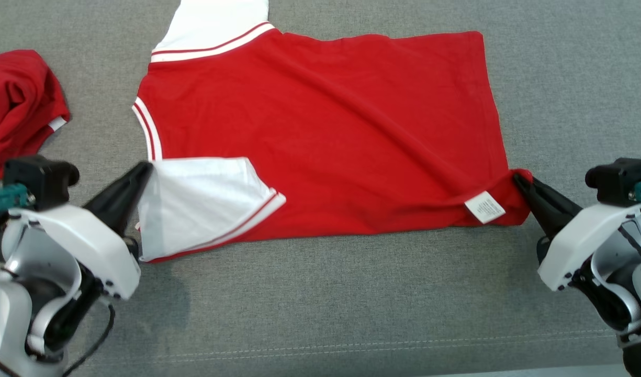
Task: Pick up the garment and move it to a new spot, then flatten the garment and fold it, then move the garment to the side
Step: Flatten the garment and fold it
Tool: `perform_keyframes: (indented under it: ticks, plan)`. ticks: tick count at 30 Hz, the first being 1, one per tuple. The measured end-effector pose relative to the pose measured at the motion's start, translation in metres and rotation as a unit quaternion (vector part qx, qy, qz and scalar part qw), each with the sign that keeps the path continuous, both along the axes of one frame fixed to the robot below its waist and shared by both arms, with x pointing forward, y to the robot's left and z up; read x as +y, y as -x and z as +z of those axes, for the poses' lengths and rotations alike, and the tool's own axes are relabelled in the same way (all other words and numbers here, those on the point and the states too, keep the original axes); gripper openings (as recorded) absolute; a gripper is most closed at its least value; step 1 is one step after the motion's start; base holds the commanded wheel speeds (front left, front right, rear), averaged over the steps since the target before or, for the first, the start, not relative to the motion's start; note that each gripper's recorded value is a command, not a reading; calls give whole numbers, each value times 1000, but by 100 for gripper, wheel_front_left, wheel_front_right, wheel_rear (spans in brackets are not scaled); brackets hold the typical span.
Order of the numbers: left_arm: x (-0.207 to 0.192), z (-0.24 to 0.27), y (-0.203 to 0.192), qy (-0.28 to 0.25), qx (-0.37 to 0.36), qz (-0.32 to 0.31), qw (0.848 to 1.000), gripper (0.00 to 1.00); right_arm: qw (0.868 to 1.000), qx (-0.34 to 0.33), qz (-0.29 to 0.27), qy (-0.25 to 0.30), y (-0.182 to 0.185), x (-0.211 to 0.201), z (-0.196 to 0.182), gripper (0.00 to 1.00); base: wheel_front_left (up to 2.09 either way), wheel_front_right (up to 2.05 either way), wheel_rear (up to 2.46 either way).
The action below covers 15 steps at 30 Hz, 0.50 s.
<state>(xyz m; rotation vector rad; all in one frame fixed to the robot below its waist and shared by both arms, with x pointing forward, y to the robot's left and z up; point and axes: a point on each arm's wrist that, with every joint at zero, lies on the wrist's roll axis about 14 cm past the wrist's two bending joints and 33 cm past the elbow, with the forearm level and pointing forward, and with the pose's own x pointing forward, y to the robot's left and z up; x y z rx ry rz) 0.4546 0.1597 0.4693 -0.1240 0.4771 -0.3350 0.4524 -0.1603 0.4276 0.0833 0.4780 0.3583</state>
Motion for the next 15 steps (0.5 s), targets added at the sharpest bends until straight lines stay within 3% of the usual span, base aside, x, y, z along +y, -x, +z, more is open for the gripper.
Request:
perform_keyframes:
  ticks: [6,15]
  plan:
    - [-8,9,-33,13,-33,-6,999,0,1000,-8,-3,-9,-20,0,0,0,0,0,0]
    - [-12,-15,-57,25,-23,-3,999,0,1000,-5,8,-11,-35,6,-13,0,0,0,0]
